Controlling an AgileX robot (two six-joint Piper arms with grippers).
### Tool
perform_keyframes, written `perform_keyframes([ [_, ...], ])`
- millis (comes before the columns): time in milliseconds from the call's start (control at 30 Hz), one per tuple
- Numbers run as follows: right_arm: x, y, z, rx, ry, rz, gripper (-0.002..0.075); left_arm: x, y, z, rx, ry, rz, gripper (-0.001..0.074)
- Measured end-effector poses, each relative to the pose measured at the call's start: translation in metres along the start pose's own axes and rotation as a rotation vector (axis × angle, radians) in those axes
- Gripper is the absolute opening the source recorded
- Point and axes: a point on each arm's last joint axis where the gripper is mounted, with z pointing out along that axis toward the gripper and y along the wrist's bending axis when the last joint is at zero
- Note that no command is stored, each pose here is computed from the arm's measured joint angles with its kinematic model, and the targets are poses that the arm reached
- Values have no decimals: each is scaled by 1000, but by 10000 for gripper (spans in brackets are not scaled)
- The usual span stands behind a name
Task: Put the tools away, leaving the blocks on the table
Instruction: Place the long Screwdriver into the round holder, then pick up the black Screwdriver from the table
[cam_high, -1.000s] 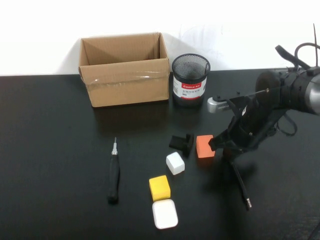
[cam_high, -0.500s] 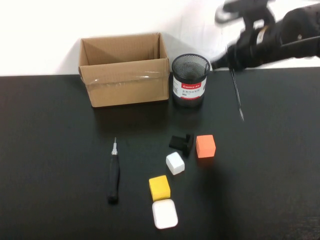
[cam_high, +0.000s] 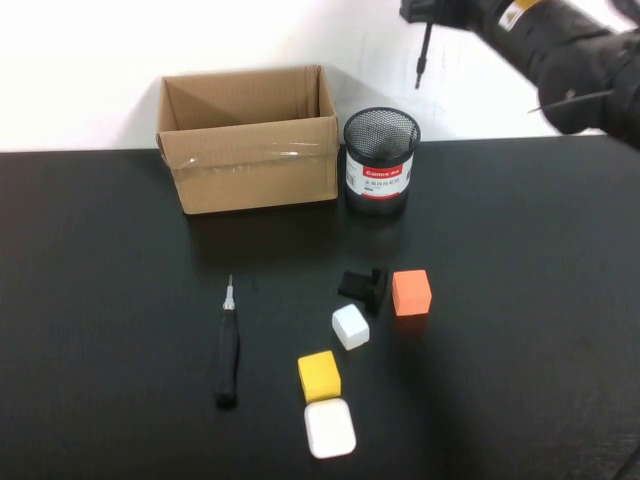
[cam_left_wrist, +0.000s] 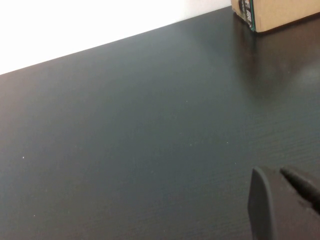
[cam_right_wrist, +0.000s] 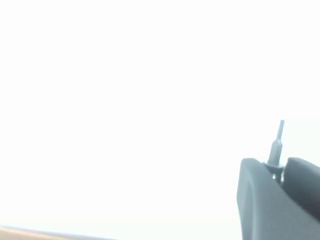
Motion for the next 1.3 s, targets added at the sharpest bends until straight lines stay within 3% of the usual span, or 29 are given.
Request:
perform_keyframes([
  [67, 12, 4, 7, -20, -17, -30, 34, 0, 0, 0, 0, 0, 0, -4],
  [100, 2, 6, 9, -30, -190, -32, 34, 0, 0, 0, 0, 0, 0, -4],
  [133, 23, 8, 13, -38, -37, -65, 34, 0, 0, 0, 0, 0, 0, -4],
  [267, 45, 22, 23, -104, -70, -139, 34, 0, 0, 0, 0, 0, 0, -4],
  [300, 38, 27, 23, -125, -206, -136, 34, 0, 0, 0, 0, 0, 0, -4],
  [333, 53, 28, 26, -124, -84, -150, 34, 0, 0, 0, 0, 0, 0, -4],
  [467, 65, 35, 30, -141, -68, -146, 38, 0, 0, 0, 0, 0, 0, -4],
  [700, 65, 35, 30, -139, -74, -139, 174, 0, 0, 0, 0, 0, 0, -4],
  [867, 41, 35, 22, -137, -127, -142, 206, 0, 0, 0, 0, 0, 0, -4],
  [1133, -43, 29, -26, -97, -62, -177, 204, 0, 0, 0, 0, 0, 0, -4],
  [1200, -63, 26, -47, -77, 18, -224, 173, 0, 0, 0, 0, 0, 0, -4],
  [1233, -56, 21, -59, -69, 227, -349, 146, 0, 0, 0, 0, 0, 0, -4],
  [1267, -81, 22, -69, -61, 91, -280, 101, 0, 0, 0, 0, 0, 0, -4],
  [1300, -75, 18, -85, -59, 293, -389, 63, 0, 0, 0, 0, 0, 0, -4],
])
